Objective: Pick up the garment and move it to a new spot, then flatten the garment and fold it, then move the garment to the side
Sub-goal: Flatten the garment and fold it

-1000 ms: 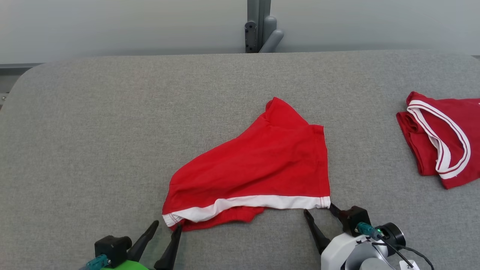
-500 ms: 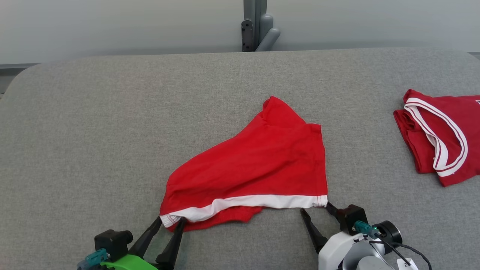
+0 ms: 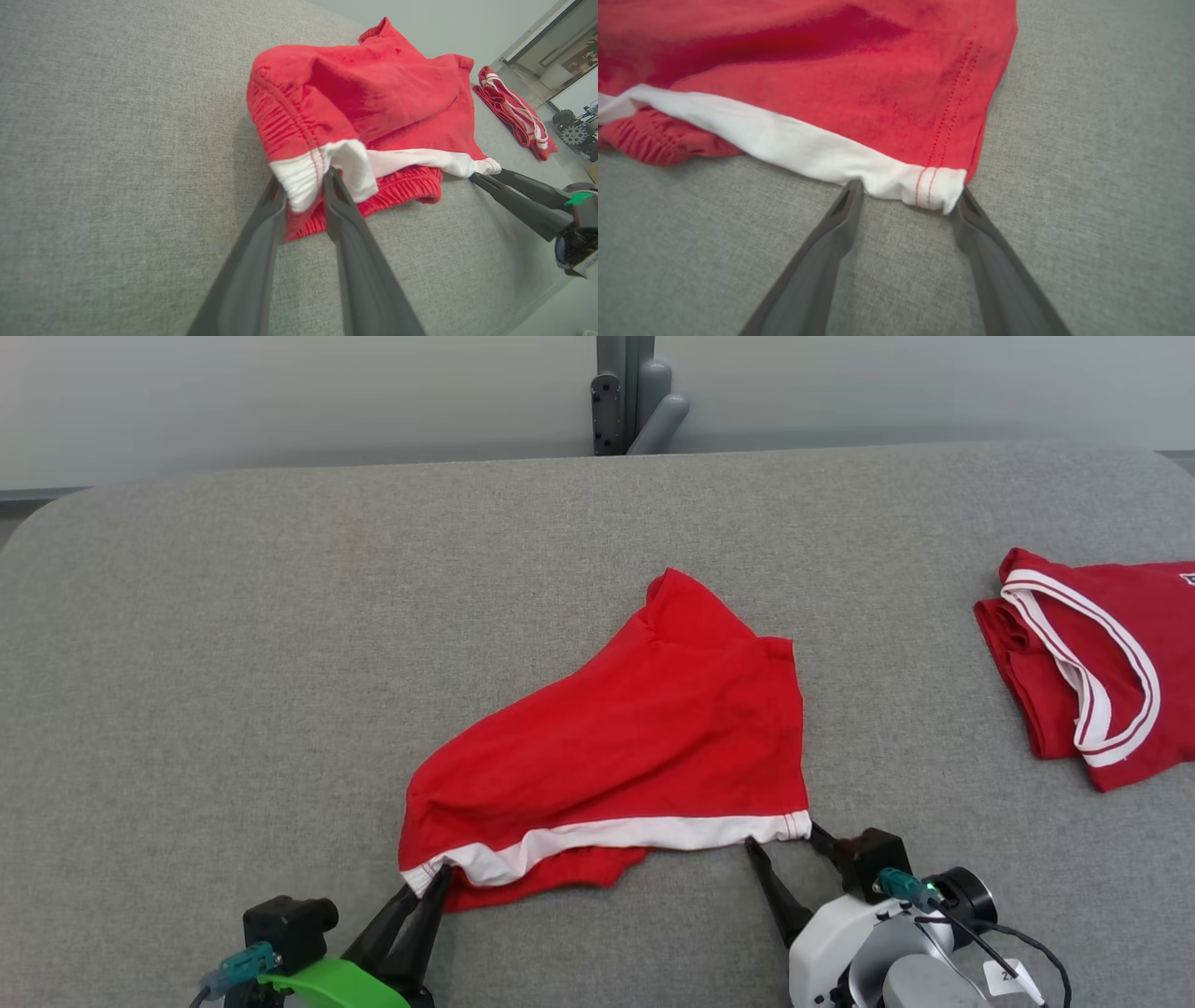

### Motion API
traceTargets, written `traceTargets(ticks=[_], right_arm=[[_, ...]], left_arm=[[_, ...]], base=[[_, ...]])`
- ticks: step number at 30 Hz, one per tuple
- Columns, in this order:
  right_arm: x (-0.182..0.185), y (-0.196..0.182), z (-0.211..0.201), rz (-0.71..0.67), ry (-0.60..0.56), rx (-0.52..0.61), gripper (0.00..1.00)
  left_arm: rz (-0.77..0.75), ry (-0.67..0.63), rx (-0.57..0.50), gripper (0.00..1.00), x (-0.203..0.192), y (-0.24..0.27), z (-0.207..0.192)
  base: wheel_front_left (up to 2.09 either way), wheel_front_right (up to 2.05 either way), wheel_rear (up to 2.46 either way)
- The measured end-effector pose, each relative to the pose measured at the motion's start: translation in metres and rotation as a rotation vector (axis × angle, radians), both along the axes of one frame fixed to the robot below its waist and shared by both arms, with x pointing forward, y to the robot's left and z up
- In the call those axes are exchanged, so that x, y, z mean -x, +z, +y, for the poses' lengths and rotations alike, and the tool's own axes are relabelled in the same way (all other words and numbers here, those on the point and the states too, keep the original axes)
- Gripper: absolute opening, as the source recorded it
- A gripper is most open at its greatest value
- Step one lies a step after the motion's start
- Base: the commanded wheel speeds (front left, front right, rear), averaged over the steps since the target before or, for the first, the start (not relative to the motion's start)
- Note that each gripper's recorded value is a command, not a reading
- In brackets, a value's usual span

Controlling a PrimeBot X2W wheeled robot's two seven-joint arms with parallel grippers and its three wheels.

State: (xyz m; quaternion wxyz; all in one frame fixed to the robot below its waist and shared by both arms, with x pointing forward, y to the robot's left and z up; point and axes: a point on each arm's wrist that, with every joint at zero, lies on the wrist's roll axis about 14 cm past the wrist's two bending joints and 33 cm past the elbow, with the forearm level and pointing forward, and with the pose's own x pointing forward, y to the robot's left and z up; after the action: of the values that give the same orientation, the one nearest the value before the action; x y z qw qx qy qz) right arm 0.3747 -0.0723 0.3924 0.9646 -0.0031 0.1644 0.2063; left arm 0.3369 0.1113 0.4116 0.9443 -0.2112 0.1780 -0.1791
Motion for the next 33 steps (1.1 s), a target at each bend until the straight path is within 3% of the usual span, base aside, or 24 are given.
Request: traceTargets(ticks=[2,3,11,14,21,27,29,33], right_arm=[[-0.001,0.000,0.002,0.002,0.004,-0.007,0.16],[-0.001,-0.001,0.004,0.012,0.009,-0.010,0.00],[-0.010,0.011,0.003,0.006,-0.042,-0.098,0.00],[-0.020,0.033,0.001,-0.033,-0.073,-0.194,0.00],[-0.045,0.128,-0.039,-0.202,-0.096,-0.385,0.00],[-0.056,0.219,-0.075,-0.364,-0.064,-0.454,0.00],[-0.068,0.247,-0.083,-0.418,-0.052,-0.433,0.00],[-0.109,0.283,-0.088,-0.486,-0.048,-0.358,0.00]], left_arm=[[0.001,-0.003,0.002,0.13,-0.002,0.000,-0.001],[0.002,-0.006,0.000,0.00,-0.002,-0.001,-0.001],[0.000,-0.016,0.041,0.00,-0.004,0.008,-0.004],[-0.008,-0.036,0.072,0.00,-0.008,0.022,-0.003],[-0.078,-0.203,0.159,0.00,-0.010,0.087,-0.025],[-0.203,-0.383,0.198,0.00,-0.023,0.166,-0.045],[-0.242,-0.440,0.203,0.00,-0.036,0.193,-0.049],[-0.274,-0.499,0.072,0.00,-0.084,0.215,-0.046]], base=[[0.00,0.00,0.00],[0.00,0.00,0.00],[0.00,0.00,0.00],[0.00,0.00,0.00],[0.00,0.00,0.00],[0.00,0.00,0.00],[0.00,0.00,0.00],[0.00,0.00,0.00]])
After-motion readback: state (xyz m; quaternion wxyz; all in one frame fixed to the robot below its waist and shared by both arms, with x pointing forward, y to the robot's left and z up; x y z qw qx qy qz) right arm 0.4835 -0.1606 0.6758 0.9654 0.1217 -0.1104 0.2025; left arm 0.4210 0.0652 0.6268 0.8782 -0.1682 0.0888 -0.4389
